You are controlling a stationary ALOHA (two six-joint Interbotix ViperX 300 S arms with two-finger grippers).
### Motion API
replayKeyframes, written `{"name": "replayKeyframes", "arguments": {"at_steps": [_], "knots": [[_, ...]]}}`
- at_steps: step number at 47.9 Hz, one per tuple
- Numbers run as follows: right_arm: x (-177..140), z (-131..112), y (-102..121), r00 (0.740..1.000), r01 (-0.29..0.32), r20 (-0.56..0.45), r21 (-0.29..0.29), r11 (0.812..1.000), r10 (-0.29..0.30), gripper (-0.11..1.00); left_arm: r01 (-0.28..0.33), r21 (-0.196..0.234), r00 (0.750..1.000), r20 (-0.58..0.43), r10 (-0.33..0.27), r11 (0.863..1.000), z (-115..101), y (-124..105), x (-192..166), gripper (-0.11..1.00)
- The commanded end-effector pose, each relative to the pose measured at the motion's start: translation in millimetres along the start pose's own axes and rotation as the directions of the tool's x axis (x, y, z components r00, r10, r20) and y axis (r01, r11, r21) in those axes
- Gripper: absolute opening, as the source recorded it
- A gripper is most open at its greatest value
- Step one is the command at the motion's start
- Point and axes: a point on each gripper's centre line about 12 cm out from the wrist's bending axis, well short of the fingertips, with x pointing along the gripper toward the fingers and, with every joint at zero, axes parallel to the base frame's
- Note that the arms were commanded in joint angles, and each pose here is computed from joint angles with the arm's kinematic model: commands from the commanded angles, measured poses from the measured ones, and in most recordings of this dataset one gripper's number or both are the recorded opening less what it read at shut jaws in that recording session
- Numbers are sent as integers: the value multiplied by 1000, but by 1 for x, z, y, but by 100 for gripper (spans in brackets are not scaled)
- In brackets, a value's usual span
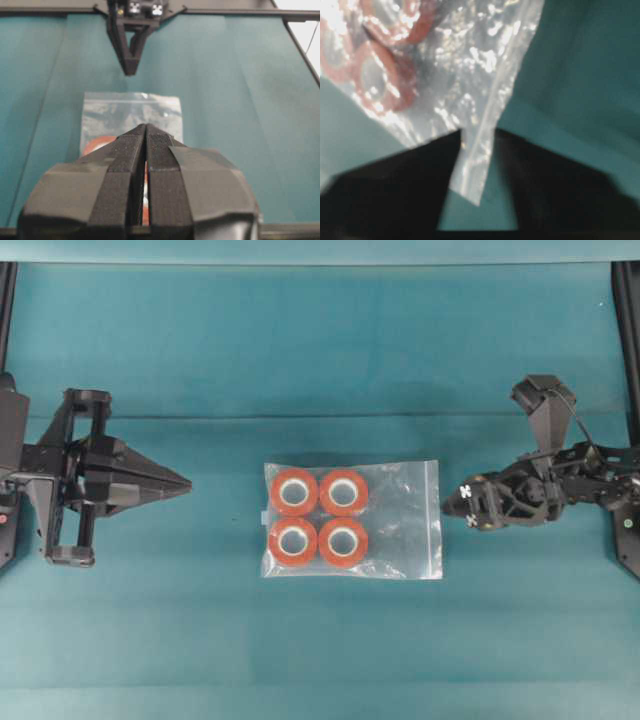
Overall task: Hand over the clear zip bag and make it stand upright.
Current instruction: 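Move the right gripper to the right edge of the clear zip bag, then close the right gripper on the bag's right edge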
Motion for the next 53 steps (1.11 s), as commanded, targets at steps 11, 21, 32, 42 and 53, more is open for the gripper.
{"name": "replayKeyframes", "arguments": {"at_steps": [11, 21, 32, 42, 53], "knots": [[7, -9, -6, 999, -14, 50, 64, 998, 11, 93, -14, 0, 1000, 12, 14, 1000, 7, 4, 2, -1], [20, -19, -8, 996, -29, 85, 99, 995, 20, 94, -21, -1, 1000, 11, 21, 1000, 7, 5, 2, -1], [41, -24, 0, 993, -33, 114, 99, 995, 21, 94, -32, -2, 999, 11, 32, 999, 7, 8, 1, -1], [59, -25, 14, 991, -47, 128, 90, 995, 35, 94, -37, -3, 999, 11, 37, 999, 7, 9, 2, -1], [65, -27, 15, 992, -38, 124, 89, 995, 27, 94, -37, -5, 999, 11, 37, 999, 7, 9, 1, -1]]}}
